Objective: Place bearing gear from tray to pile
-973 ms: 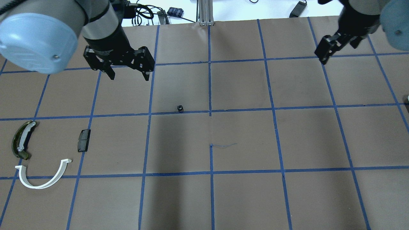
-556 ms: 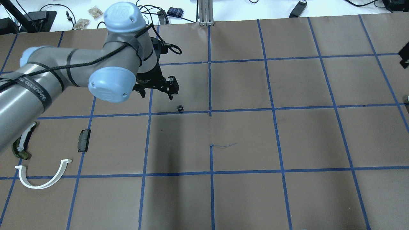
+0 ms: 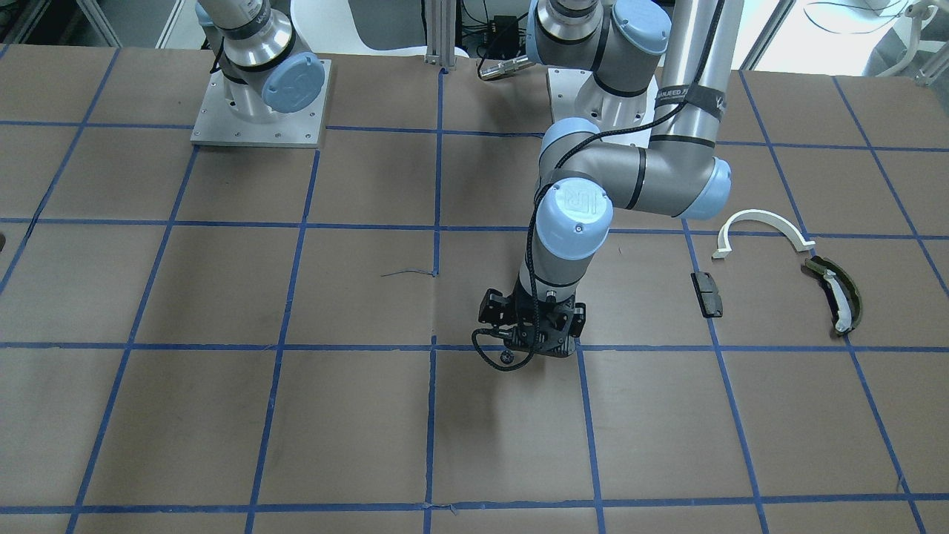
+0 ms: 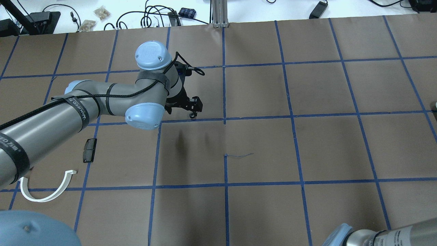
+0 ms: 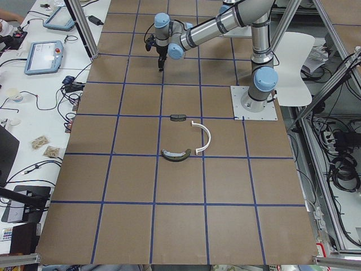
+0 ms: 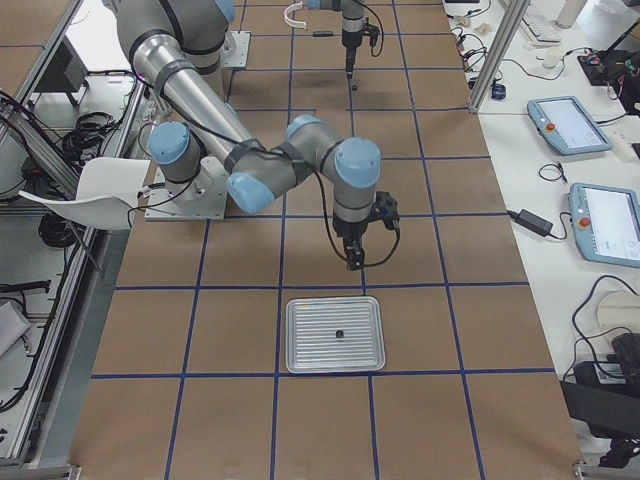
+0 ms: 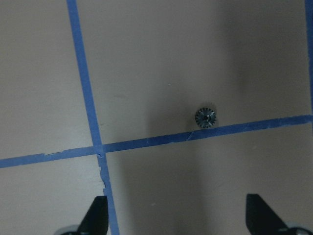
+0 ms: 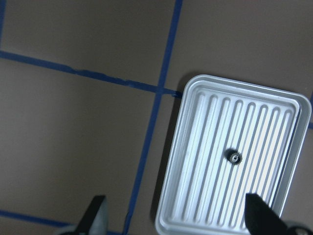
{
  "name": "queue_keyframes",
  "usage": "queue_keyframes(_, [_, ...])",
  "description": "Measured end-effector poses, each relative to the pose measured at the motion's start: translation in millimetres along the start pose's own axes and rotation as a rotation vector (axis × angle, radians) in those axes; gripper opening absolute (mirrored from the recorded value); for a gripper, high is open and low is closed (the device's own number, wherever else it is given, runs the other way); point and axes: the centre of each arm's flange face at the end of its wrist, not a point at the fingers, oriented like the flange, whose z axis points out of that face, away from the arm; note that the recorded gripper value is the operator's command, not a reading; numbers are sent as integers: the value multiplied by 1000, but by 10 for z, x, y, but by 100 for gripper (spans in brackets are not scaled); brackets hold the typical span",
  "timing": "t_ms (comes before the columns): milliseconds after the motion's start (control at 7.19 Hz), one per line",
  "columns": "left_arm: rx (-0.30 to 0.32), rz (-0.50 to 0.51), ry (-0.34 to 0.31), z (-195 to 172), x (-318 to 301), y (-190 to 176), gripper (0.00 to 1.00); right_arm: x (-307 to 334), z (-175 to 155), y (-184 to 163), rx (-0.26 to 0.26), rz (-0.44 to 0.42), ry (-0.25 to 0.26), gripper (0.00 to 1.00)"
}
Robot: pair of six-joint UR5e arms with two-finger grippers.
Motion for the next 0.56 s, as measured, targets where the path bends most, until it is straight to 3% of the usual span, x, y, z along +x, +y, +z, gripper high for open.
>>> queue_keyframes(278, [-6,2,7,264,60,-82,100,676,981,310,19,-39,0,97])
queue_keyframes(417, [-12,5,7,369,77,-106,91,800,1268,391,16,-54,-6,96])
queue_keyframes(556, [-17,6,6,433,81,-120,45,866,1440,423,15,-64,-6,97])
